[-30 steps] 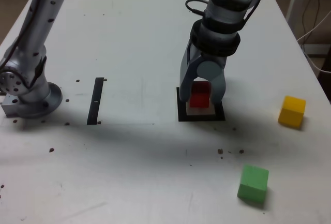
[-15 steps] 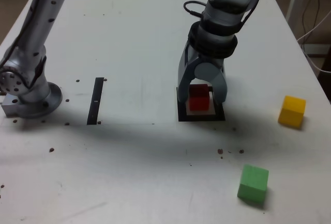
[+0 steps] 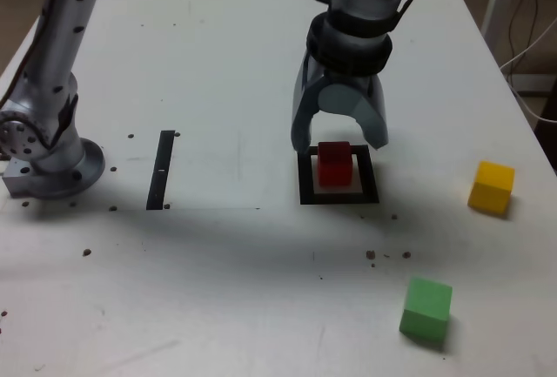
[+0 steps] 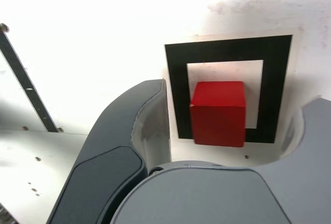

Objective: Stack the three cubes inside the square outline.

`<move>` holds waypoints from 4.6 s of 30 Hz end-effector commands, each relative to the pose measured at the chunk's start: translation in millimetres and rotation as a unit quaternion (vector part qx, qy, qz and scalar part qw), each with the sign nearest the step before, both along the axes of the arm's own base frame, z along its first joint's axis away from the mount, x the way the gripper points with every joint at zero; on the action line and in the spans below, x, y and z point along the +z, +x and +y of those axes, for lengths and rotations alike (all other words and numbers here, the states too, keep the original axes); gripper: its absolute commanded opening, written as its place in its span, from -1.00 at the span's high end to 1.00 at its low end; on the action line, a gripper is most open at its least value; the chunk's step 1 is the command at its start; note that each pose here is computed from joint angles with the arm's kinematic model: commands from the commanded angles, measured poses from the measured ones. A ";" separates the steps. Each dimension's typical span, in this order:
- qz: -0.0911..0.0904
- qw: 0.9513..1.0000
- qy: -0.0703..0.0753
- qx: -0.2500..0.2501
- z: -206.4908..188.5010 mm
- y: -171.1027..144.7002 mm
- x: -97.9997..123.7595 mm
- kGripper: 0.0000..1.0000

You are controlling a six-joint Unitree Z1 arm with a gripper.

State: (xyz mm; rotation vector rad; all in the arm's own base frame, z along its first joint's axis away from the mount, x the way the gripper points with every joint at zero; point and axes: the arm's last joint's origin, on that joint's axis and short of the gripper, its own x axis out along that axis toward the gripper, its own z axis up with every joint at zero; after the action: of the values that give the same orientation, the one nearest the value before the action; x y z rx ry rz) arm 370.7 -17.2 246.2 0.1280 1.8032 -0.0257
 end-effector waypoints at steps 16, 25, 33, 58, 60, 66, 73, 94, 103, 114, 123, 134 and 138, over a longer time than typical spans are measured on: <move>-0.027 0.997 0.006 -0.069 -13.4 29.2 25.5 -0.99; -0.028 0.995 -0.004 -0.097 -21.8 47.7 23.0 -1.00; -0.036 0.991 -0.007 -0.127 -35.3 61.7 28.1 -1.00; -0.089 0.971 -0.014 -0.220 -74.1 112.7 13.0 -1.00; -0.091 0.970 -0.013 -0.223 -76.1 116.0 9.7 -1.00; -0.094 0.968 -0.008 -0.231 -78.4 125.2 -1.3 -1.00; -0.088 0.969 -0.005 -0.232 -75.3 132.2 -13.9 -1.00; -0.078 0.974 -0.003 -0.213 -52.4 143.9 -34.3 -0.33; -0.085 0.973 0.004 -0.217 -56.2 144.7 -33.1 0.33; -0.083 0.973 0.001 -0.217 -56.9 143.9 -32.6 0.40; -0.085 0.973 0.002 -0.216 -56.2 139.3 -22.7 0.39; -0.085 0.976 0.004 -0.201 -52.2 109.7 19.3 0.39; -0.079 0.978 0.005 -0.192 -49.7 93.7 34.0 0.39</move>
State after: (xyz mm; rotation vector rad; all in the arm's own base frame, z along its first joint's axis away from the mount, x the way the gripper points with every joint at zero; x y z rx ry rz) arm 471.4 -67.0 270.1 0.4729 1.5995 -0.2765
